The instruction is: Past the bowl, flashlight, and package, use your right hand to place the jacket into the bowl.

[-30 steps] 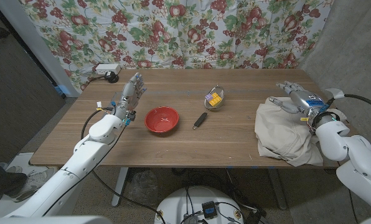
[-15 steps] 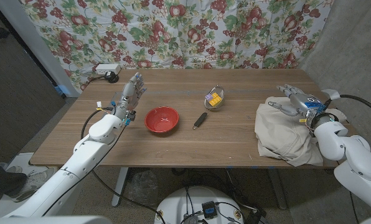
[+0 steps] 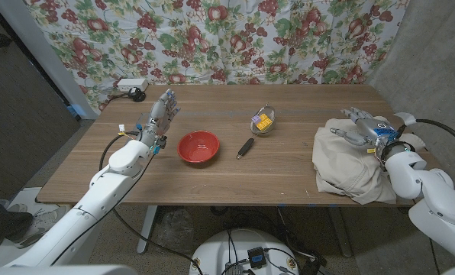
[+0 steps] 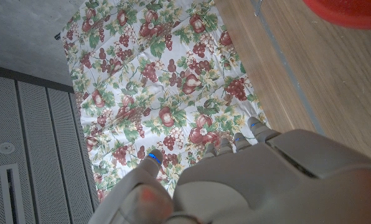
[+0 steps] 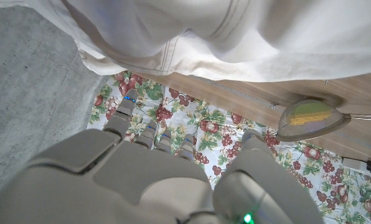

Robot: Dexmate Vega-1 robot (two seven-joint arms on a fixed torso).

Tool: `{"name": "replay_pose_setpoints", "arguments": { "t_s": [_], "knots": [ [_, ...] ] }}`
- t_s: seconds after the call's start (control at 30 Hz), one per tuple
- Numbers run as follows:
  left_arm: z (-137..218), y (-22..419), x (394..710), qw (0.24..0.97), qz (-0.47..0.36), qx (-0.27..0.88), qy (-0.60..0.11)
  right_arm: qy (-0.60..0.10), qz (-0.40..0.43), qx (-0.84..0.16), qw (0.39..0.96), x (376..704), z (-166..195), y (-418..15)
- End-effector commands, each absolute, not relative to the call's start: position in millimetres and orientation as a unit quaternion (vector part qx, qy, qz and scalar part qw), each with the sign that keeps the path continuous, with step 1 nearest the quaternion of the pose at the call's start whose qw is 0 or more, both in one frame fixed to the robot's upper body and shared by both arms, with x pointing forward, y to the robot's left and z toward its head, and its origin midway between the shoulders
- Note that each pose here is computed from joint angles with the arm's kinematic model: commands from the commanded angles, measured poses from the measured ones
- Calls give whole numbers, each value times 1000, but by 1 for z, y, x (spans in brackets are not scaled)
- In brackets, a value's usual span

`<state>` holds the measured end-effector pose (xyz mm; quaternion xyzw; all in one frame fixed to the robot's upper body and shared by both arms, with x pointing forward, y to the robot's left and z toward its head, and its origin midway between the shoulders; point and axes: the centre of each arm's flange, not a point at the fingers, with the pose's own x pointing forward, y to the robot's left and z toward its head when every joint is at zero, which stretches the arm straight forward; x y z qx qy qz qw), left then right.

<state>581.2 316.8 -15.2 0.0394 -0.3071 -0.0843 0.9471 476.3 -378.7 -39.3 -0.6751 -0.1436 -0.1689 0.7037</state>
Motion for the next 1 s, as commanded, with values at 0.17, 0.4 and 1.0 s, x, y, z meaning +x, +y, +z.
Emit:
{"name": "replay_pose_setpoints", "arguments": {
  "t_s": [0.17,0.4,1.0],
  "knots": [
    [-16,319,582,947,-86,40,-307,-133,-165,-672,709,481,-48,-380],
    [-15,319,584,947,-88,45,-305,-125,-163,-669,714,485,-53,-382],
    [-15,319,588,948,-86,40,-303,-111,-162,-669,716,492,-61,-387]
  ]
}}
